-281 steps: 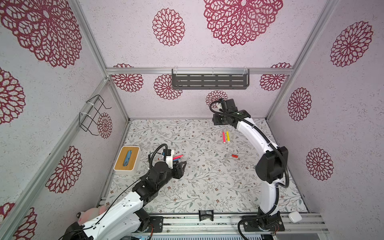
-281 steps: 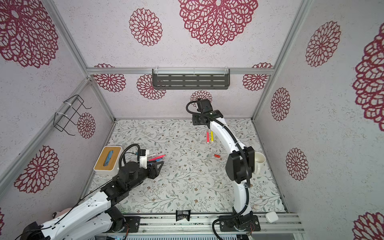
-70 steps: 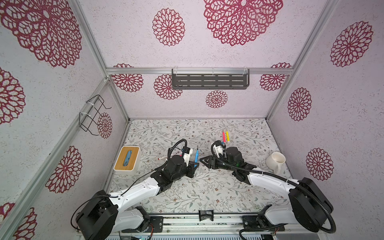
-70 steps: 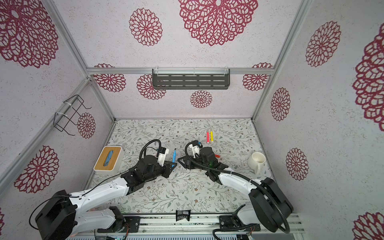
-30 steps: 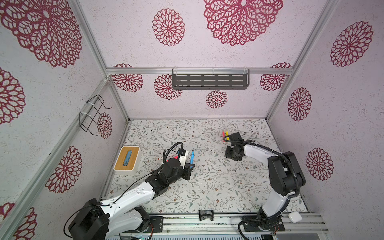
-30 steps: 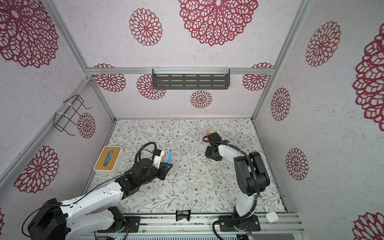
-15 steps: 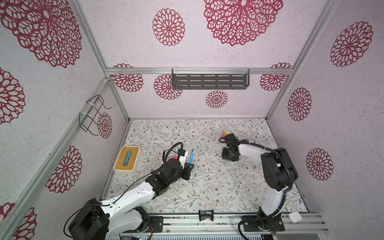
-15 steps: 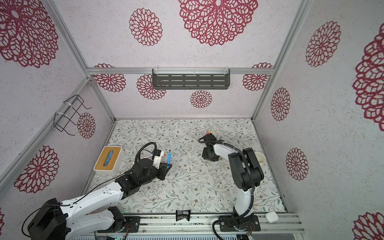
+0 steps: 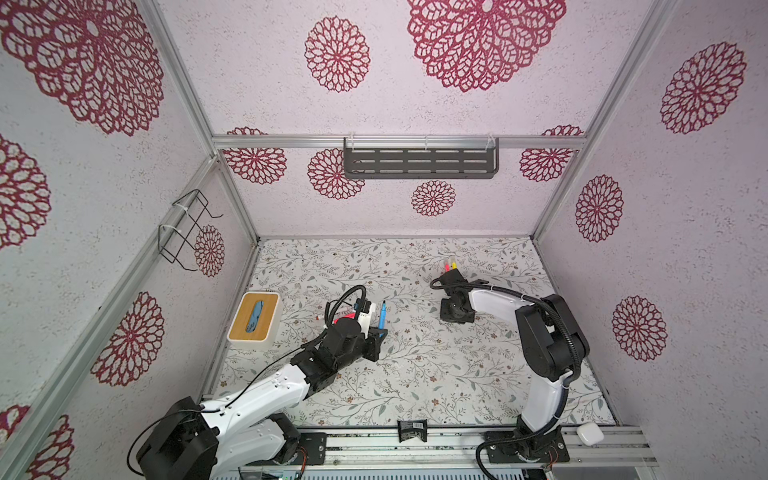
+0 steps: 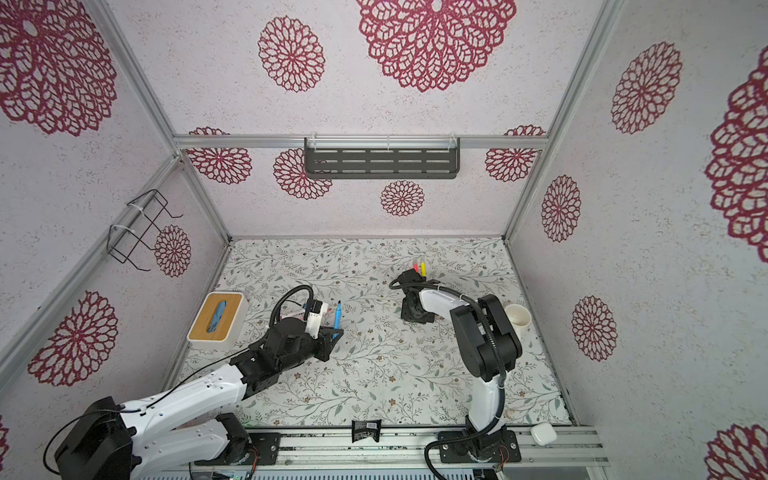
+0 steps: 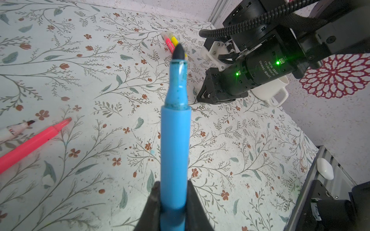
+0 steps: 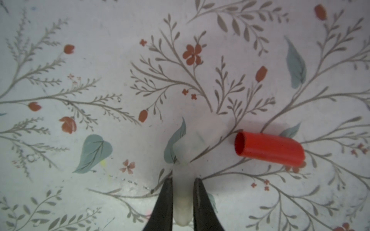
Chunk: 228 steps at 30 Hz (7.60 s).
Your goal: Insert the pens into the pen caps
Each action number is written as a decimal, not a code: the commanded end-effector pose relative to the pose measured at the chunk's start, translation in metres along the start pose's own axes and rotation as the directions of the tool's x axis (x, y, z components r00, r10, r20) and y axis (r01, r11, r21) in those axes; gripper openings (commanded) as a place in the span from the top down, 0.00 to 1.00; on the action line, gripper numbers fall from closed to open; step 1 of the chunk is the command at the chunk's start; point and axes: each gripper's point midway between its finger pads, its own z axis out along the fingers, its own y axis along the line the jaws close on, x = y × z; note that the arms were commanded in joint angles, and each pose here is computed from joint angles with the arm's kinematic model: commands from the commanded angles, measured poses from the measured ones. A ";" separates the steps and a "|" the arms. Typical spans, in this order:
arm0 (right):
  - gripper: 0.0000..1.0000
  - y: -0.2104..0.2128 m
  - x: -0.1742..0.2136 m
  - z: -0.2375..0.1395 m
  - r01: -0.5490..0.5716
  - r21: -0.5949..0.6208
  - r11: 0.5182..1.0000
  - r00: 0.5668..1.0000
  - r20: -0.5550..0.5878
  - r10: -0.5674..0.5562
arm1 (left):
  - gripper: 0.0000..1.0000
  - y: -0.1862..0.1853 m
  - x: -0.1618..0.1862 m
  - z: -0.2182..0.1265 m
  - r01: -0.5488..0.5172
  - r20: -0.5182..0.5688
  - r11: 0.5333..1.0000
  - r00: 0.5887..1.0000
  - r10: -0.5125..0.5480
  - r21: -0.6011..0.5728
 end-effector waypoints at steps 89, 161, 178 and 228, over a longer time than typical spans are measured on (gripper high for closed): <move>0.94 0.119 0.003 -0.326 0.473 -0.861 0.188 0.792 0.509 0.336 | 1.00 -0.070 -0.028 -0.016 -0.019 0.168 0.942 0.985 -0.040 0.335; 0.40 0.120 0.071 -0.329 0.598 -0.789 0.142 0.754 0.613 0.237 | 1.00 -0.102 -0.053 -0.047 -0.054 0.245 0.888 0.967 -0.067 0.456; 0.49 0.125 0.027 -0.351 0.559 -0.769 0.309 0.782 0.613 0.110 | 1.00 -0.106 -0.050 -0.037 -0.056 0.209 0.886 0.977 -0.047 0.460; 1.00 0.154 0.163 -0.212 0.466 -0.712 0.526 0.885 0.394 -0.250 | 1.00 -0.084 -0.119 -0.075 -0.070 0.397 0.846 0.901 -0.174 0.529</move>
